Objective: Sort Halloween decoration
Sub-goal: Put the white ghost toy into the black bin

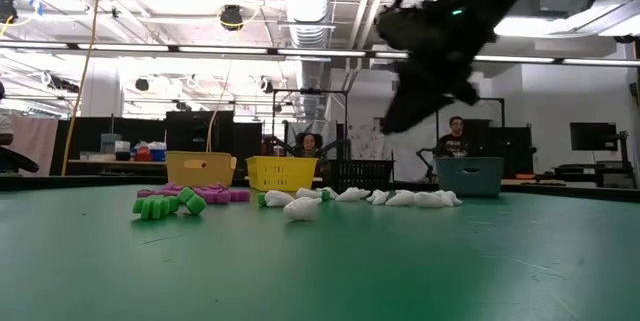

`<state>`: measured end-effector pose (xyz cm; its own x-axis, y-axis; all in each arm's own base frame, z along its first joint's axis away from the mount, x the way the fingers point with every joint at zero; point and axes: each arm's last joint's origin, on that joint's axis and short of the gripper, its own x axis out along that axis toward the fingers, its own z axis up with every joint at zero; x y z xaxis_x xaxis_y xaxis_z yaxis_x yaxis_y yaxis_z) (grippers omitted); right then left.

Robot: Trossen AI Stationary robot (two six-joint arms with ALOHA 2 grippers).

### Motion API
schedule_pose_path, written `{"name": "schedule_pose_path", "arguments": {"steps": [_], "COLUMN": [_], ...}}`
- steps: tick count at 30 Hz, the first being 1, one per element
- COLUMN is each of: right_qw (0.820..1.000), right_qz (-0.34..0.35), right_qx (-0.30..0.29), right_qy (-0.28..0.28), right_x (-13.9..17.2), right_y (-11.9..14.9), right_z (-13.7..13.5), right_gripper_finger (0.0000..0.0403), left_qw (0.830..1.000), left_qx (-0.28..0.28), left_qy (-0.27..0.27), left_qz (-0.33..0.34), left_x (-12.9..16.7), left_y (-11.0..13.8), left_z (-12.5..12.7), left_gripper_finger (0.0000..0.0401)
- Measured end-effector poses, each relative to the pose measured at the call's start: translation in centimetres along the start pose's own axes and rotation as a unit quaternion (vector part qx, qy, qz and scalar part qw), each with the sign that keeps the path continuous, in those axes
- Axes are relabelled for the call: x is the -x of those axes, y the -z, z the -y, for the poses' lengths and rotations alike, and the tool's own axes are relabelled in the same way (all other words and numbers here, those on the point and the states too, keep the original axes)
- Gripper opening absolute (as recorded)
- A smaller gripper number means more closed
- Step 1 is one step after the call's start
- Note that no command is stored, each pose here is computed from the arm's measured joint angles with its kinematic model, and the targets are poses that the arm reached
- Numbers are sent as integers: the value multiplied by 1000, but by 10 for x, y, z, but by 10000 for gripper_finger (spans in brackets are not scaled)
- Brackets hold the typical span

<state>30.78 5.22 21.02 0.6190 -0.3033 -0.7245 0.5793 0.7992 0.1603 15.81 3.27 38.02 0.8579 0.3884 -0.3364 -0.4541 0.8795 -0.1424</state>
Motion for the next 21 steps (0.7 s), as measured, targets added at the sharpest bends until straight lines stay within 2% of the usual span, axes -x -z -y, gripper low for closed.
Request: {"name": "schedule_pose_path", "arguments": {"steps": [14,17,21], "right_qw": [989,986,983], "right_qz": [148,148,114], "right_qx": [-2,6,26], "right_qy": [-29,-71,-140], "right_x": [-26,-28,-26], "right_y": [-82,-90,-86], "right_z": [56,64,57], "right_gripper_finger": [0,0,10], "left_qw": [1000,1000,998], "left_qx": [-3,1,6], "left_qy": [2,-10,-29], "left_qz": [16,26,47], "left_x": [6,11,21], "left_y": [-2,-3,-5], "left_z": [-1,-3,-7], "left_gripper_finger": [232,232,232]}}
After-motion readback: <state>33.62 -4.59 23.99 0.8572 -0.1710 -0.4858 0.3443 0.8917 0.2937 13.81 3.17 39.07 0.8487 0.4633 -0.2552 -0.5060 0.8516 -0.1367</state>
